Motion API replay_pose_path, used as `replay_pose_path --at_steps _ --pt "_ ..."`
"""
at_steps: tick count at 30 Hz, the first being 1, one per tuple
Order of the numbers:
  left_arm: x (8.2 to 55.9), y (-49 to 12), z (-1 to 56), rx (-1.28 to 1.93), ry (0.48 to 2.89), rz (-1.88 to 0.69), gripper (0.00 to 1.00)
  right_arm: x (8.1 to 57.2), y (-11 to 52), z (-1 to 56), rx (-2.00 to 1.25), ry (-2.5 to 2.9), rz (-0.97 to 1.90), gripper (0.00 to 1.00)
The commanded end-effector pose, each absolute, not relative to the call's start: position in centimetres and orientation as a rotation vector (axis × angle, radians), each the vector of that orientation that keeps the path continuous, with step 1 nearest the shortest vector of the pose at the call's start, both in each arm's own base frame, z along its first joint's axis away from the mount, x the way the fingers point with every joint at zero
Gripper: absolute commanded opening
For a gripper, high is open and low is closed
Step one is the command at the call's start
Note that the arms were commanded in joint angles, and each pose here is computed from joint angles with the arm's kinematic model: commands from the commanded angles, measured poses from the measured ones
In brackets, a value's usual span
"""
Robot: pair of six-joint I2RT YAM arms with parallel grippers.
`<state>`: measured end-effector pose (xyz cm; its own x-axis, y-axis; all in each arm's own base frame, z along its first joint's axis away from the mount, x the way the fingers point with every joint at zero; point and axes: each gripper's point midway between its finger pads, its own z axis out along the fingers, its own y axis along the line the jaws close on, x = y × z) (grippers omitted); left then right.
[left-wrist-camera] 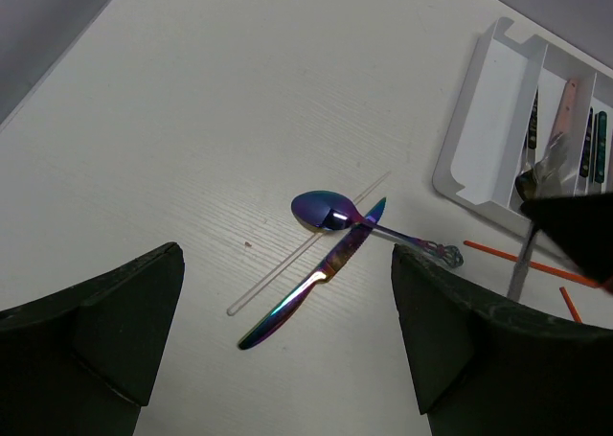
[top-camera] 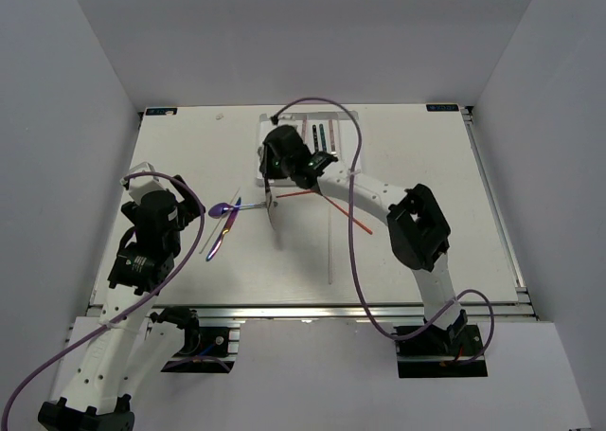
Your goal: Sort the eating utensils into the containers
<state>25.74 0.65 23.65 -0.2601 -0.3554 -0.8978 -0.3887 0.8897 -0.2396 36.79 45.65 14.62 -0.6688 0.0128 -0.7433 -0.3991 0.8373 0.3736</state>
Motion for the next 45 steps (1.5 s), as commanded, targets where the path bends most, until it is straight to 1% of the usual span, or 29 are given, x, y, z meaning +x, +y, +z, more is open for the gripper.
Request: replay_pose_path --at_steps 1,3,4,6,7,9,10,13,14,16,21,22,25,28,32,40,41,42,43,44,45 --pt "25.7 0.8 23.6 -0.557 1.866 0.041 0.98 43.9 43.6 20.8 -0.166 2.068 0.684 0.00" --pt "25.7 0.8 23.6 -0.558 1.864 0.041 0.98 46.5 41.7 22.3 -0.150 2.031 0.631 0.00" --pt "25.7 0.7 23.6 -0.557 1.867 0.041 0.98 49.2 39.8 24.2 -0.153 1.978 0.597 0.00" --pt "25.8 0.7 23.5 -0.553 1.870 0.040 0.98 51.9 37.3 25.2 -0.140 1.959 0.544 0.00" --pt "25.8 0.6 23.5 -0.551 1.874 0.039 0.98 54.3 34.7 24.8 -0.156 1.952 0.490 0.00" --pt "25.9 0.5 23.3 -0.544 1.883 0.038 0.98 56.5 32.2 25.9 -0.157 1.903 0.446 0.00" --pt "26.0 0.5 23.3 -0.543 1.885 0.038 0.98 58.4 30.3 26.6 -0.183 1.844 0.449 0.00" --pt "26.2 0.3 23.0 -0.536 1.896 0.034 0.98 61.6 26.5 25.8 -0.166 1.803 0.489 0.00" --pt "26.3 0.2 22.8 -0.533 1.906 0.038 0.98 62.4 25.8 26.4 -0.151 1.784 0.484 0.00" --pt "26.4 0.1 22.6 -0.530 1.914 0.039 0.98 63.9 23.8 25.6 -0.134 1.788 0.448 0.00" --pt "26.4 0.1 22.4 -0.530 1.920 0.042 0.98 64.5 22.7 23.8 -0.207 1.761 0.358 0.00" --pt "26.5 0.1 22.4 -0.528 1.921 0.041 0.98 64.4 22.3 22.1 -0.208 1.789 0.340 0.00" --pt "26.6 0.0 22.3 -0.523 1.927 0.040 0.98 64.4 21.8 19.9 -0.216 1.823 0.327 0.00" --pt "26.7 -0.1 22.1 -0.521 1.935 0.041 0.98 64.0 21.3 18.9 -0.196 1.836 0.327 0.00" --pt "26.7 -0.1 22.0 -0.521 1.940 0.045 0.98 63.8 21.2 19.1 -0.173 1.833 0.336 0.00" --pt "26.7 -0.1 22.1 -0.521 1.936 0.043 0.98 63.5 20.6 17.7 -0.124 1.877 0.306 0.00" --pt "26.7 0.0 22.2 -0.523 1.933 0.043 0.98 63.4 20.4 17.5 -0.116 1.885 0.302 0.02" --pt "26.7 -0.1 22.2 -0.522 1.933 0.042 0.98 63.2 20.5 17.3 -0.115 1.891 0.304 0.09" --pt "26.6 0.0 22.2 -0.522 1.933 0.042 0.98 63.1 20.5 17.2 -0.115 1.895 0.308 0.22" --pt "26.6 0.0 22.1 -0.521 1.936 0.043 0.98 62.9 20.7 17.1 -0.120 1.898 0.312 0.31" --pt "26.6 0.0 22.1 -0.523 1.934 0.045 0.98 62.7 20.9 17.4 -0.125 1.896 0.318 0.48"
